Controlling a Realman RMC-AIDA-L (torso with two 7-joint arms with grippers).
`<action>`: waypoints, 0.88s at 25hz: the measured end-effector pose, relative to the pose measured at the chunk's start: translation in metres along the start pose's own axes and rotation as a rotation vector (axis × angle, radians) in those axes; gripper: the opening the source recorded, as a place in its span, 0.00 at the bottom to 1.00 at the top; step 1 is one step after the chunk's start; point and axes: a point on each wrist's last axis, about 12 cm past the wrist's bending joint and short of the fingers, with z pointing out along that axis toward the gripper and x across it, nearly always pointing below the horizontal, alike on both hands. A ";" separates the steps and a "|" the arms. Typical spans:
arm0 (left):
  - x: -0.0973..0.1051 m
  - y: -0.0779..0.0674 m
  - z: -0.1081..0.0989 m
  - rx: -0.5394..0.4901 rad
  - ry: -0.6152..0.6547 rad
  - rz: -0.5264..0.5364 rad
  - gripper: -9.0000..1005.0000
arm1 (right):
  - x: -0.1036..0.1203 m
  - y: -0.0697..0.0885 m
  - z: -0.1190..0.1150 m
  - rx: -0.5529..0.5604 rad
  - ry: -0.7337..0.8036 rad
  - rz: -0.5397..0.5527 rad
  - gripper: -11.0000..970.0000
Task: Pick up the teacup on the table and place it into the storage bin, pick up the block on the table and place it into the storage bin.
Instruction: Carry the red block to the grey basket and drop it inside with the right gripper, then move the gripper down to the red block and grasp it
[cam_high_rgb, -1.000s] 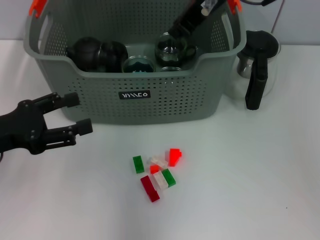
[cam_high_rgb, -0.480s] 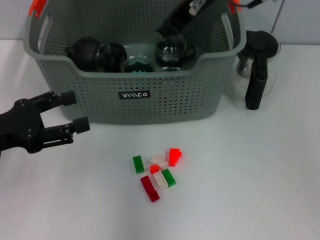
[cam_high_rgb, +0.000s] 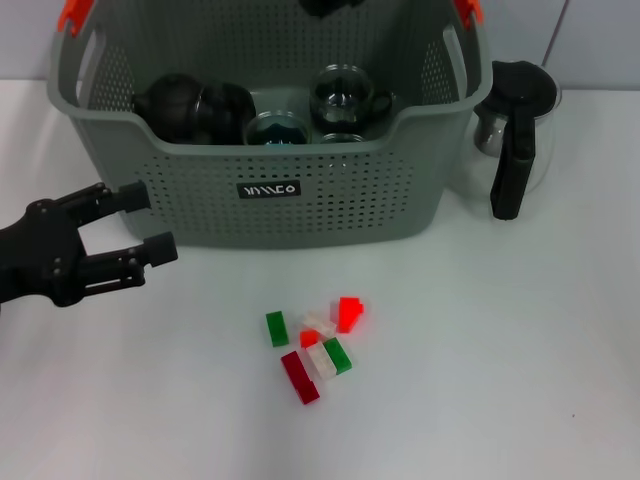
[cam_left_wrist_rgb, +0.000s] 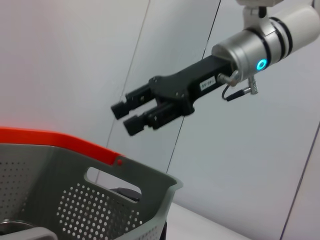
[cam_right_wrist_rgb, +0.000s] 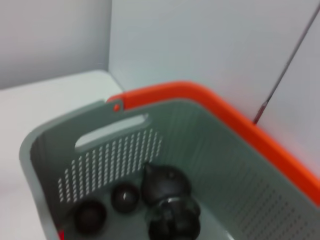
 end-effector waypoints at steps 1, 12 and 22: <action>0.000 0.000 0.000 -0.003 0.000 0.001 0.88 | 0.000 0.000 -0.005 0.002 -0.019 0.000 0.55; 0.001 -0.001 -0.001 0.001 0.006 -0.002 0.88 | 0.014 0.014 -0.062 -0.189 -0.180 0.052 0.91; 0.005 -0.004 -0.002 0.004 0.015 -0.002 0.88 | 0.067 0.008 -0.085 -0.364 -0.247 0.139 0.91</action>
